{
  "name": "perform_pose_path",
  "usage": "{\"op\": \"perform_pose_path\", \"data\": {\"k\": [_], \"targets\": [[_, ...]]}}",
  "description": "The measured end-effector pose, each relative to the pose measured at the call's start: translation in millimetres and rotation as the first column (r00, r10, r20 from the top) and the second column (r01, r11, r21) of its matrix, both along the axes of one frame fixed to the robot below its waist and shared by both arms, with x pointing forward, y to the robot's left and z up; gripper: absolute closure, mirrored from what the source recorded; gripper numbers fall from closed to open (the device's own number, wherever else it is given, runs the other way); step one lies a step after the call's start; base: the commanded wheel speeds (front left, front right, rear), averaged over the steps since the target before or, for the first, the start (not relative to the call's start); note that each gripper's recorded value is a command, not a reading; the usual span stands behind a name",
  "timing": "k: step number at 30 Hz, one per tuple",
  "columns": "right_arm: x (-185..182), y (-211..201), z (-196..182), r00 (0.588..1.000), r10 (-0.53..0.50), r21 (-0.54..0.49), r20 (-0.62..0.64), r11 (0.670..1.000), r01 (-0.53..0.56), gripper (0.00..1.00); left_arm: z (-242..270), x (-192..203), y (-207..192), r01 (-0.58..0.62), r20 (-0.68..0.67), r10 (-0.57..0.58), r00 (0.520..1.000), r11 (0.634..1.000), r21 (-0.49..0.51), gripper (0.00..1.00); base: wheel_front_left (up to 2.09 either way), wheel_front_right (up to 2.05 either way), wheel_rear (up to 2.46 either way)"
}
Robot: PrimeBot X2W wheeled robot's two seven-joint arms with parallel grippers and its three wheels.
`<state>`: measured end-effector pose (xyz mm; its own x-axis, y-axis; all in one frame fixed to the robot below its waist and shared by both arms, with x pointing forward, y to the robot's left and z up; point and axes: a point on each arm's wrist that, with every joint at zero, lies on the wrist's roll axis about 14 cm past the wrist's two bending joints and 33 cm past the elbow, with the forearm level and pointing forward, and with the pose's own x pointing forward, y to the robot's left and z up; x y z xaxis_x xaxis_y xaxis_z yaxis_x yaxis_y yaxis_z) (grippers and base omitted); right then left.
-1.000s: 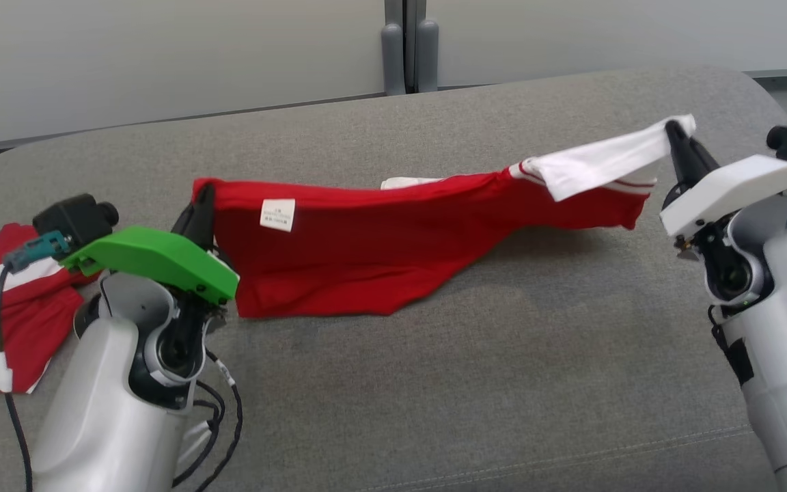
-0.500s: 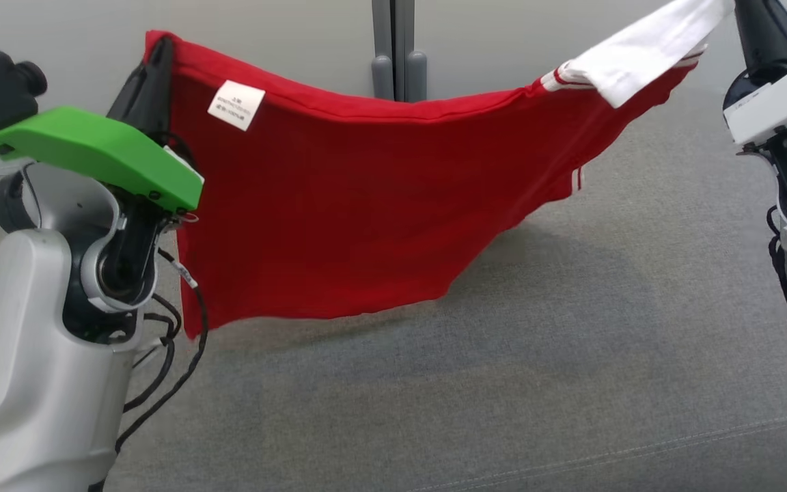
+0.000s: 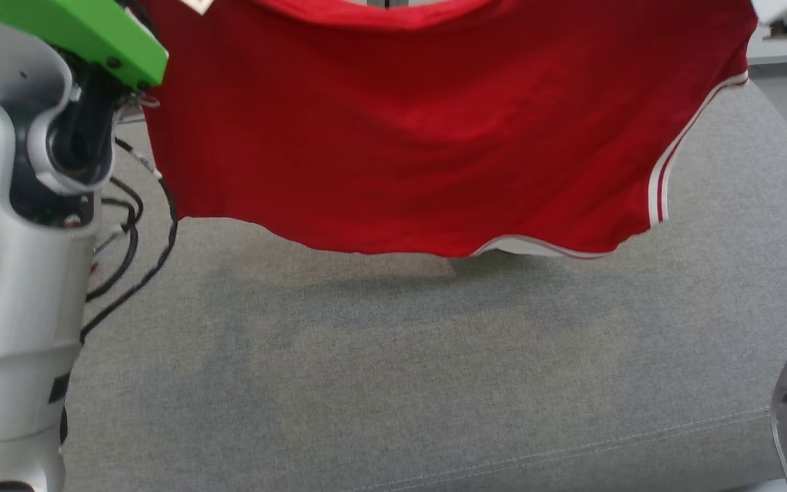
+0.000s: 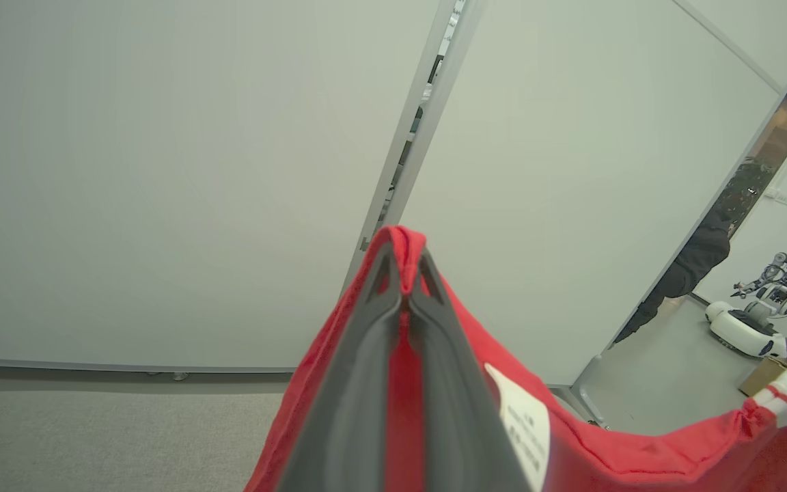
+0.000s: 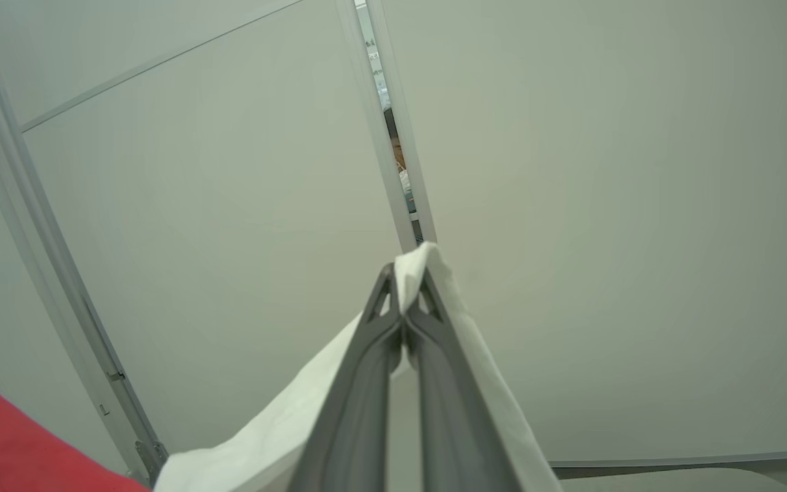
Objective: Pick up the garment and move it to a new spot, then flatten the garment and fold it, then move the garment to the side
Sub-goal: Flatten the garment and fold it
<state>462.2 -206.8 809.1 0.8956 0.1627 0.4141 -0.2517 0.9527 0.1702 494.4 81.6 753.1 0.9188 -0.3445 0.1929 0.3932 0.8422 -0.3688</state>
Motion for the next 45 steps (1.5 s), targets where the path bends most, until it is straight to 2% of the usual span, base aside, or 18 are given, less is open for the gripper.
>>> {"op": "perform_pose_path", "data": {"k": [6,10,17,20,24,31,35,39,45], "targets": [[44,4,26,0.999,-0.029,-0.007,0.018,1.000,0.029,1.00,11,50,5,-0.062,-0.014,0.062,0.998,0.997,0.037,1.00,0.00,0.00,0.00],[76,5,43,0.996,-0.070,-0.016,0.064,0.997,0.071,1.00,35,85,11,-0.125,0.063,0.127,0.990,0.992,-0.029,1.00,0.00,0.00,0.00],[122,-6,50,0.971,-0.174,-0.025,0.165,0.983,0.181,1.00,41,135,19,-0.213,0.169,0.234,0.957,0.968,-0.131,1.00,0.00,0.00,0.00],[136,-8,45,0.959,-0.204,-0.049,0.196,0.975,0.218,1.00,34,151,20,-0.241,0.197,0.262,0.945,0.963,-0.123,1.00,0.00,0.00,0.00],[151,-8,45,0.946,-0.219,-0.032,0.240,0.972,0.233,1.00,40,165,18,-0.235,0.269,0.262,0.927,0.963,-0.131,1.00,0.00,0.00,0.00],[188,-16,-12,0.959,-0.243,-0.036,0.148,0.967,0.251,1.00,-21,205,37,-0.300,0.174,0.321,0.931,0.944,-0.134,1.00,0.00,0.00,0.00],[201,-12,-21,0.961,-0.238,-0.063,0.139,0.967,0.248,1.00,-35,221,33,-0.287,0.157,0.310,0.938,0.945,-0.155,1.00,0.00,0.00,0.00],[214,-10,-47,0.969,-0.227,-0.077,0.093,0.969,0.235,1.00,-67,234,31,-0.279,0.101,0.297,0.949,0.947,-0.159,1.00,0.00,0.00,0.00],[220,-4,-71,0.978,-0.203,-0.114,0.046,0.972,0.207,1.00,-90,237,32,-0.269,0.051,0.281,0.958,0.947,-0.173,1.00,0.00,0.00,0.00]]}}
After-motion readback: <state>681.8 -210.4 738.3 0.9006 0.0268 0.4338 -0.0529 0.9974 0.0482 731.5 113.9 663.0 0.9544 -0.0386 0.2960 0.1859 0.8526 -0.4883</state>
